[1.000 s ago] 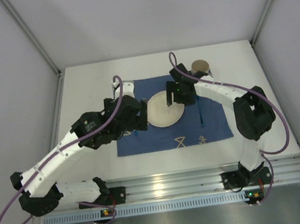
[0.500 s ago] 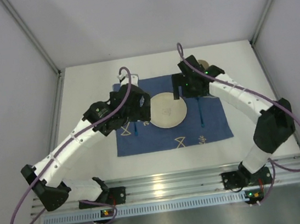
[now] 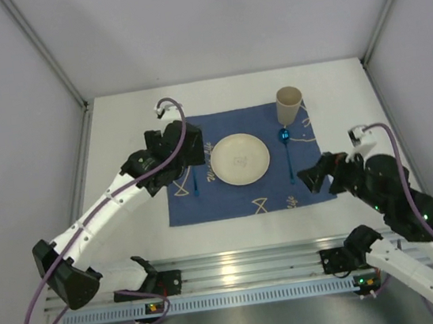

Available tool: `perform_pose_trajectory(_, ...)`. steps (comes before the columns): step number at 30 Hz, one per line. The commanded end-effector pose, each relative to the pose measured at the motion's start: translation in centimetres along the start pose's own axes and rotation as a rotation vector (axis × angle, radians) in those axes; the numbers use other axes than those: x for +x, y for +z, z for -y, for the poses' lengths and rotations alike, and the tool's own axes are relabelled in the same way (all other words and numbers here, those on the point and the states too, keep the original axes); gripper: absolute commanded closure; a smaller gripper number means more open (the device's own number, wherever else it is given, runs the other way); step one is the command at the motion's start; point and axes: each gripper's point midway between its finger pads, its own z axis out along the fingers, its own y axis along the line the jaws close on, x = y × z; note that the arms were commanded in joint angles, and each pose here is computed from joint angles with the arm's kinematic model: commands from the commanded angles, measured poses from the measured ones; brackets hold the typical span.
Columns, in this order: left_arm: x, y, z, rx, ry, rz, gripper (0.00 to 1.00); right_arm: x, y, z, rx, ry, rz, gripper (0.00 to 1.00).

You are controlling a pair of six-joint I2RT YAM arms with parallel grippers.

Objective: Set the dinner table for one person

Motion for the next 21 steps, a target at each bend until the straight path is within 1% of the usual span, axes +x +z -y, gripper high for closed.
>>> perform_pose_trajectory(1, -3.1, -0.8, -1.9, -0.054, -0.077, 0.175, 0.02, 2.0, -2.4, 2.2, 0.030, 0.111, 0.069, 0.00)
perform_pose_trajectory(3, -3.0, -0.6, -3.0, -0.079, -0.106, 0.214, 0.01, 1.2, -4.0, 3.1, 0.054, 0.146, 0.146, 0.00)
perform_pose_trajectory(6, -2.5, -0.1, -4.2, -0.091, -0.139, 0.205, 0.01, 1.7, -4.7, 4.5, 0.123, 0.180, 0.140, 0.00)
perform_pose_trajectory(12, -2.1, 0.6, -5.2, -0.114, -0.155, 0.191, 0.01, 3.2, -4.0, 5.6, 0.200, 0.163, 0.055, 0.00)
perform_pose_trajectory(16, -1.9, 1.1, -5.5, -0.119, -0.175, 0.184, 0.01, 3.6, -3.9, 6.3, 0.255, 0.161, 0.025, 0.00)
perform_pose_trajectory(17, -1.9, 1.2, -5.5, -0.119, -0.179, 0.185, 0.01, 3.9, -3.7, 6.2, 0.248, 0.152, 0.013, 0.00)
perform_pose_trajectory(19, -2.0, 1.3, -5.6, -0.123, -0.180, 0.188, 0.01, 3.5, -3.4, 5.5, 0.207, 0.142, 0.030, 0.00)
perform_pose_trajectory(21, -2.1, 1.5, -5.9, -0.137, -0.175, 0.190, 0.02, 3.6, -3.2, 5.5, 0.212, 0.120, 0.010, 0.00)
